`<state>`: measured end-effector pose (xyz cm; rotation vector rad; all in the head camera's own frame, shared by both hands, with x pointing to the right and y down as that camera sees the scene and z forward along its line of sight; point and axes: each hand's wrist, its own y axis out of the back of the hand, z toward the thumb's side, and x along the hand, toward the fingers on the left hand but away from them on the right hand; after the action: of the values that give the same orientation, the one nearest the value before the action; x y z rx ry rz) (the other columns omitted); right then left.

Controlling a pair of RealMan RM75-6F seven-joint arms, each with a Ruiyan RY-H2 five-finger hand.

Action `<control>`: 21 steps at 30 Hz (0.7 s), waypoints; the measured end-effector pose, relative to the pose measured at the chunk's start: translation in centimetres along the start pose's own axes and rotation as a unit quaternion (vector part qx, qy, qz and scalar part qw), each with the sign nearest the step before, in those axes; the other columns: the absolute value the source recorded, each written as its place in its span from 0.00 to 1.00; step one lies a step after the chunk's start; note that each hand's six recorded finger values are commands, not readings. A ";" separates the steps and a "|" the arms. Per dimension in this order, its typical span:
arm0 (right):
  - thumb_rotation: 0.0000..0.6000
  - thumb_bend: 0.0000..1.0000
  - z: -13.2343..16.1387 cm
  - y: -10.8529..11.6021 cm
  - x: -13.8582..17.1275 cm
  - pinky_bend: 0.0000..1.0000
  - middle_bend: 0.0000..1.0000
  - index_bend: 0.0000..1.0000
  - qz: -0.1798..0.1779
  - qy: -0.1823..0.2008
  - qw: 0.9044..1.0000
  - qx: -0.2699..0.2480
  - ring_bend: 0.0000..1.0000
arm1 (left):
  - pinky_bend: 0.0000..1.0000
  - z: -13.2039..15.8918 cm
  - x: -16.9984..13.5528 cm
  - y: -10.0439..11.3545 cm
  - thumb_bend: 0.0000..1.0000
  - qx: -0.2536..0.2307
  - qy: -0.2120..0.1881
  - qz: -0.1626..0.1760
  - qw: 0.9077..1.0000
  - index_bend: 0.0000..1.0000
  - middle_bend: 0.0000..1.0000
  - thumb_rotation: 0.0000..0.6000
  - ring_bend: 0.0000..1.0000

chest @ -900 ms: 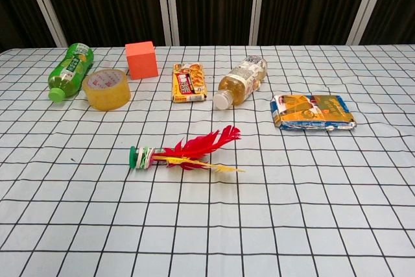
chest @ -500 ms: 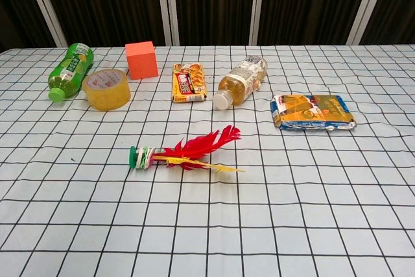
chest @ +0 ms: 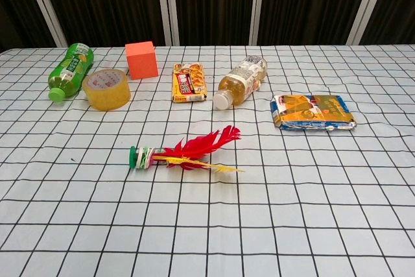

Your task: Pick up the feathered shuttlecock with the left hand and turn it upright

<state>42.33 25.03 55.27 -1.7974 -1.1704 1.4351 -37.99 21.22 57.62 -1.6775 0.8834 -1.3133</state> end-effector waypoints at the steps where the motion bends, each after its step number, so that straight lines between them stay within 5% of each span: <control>1: 1.00 0.34 0.0 0.0 0.0 0.00 0.00 0.00 0.000 -0.001 1.000 -0.001 0.00 | 0.00 0.8 0.7 -0.1 0.27 0.004 -0.007 -0.002 1.000 0.27 0.00 1.00 0.00; 9: 1.00 0.34 -0.2 0.1 -0.1 0.00 0.00 0.00 0.000 -0.004 1.000 -0.008 0.00 | 0.00 8.9 6.3 -1.7 0.30 0.026 -0.058 -0.016 0.998 0.34 0.01 1.00 0.00; 21: 1.00 0.34 -0.3 0.3 -0.1 0.00 0.00 0.00 -0.001 -0.006 1.000 -0.018 0.00 | 0.00 20.0 10.0 -6.4 0.37 0.020 -0.110 -0.064 0.992 0.44 0.03 1.00 0.00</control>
<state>42.64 24.81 55.18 -1.8141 -1.2111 1.4337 -16.07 18.57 64.87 -1.8310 0.6240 -1.1920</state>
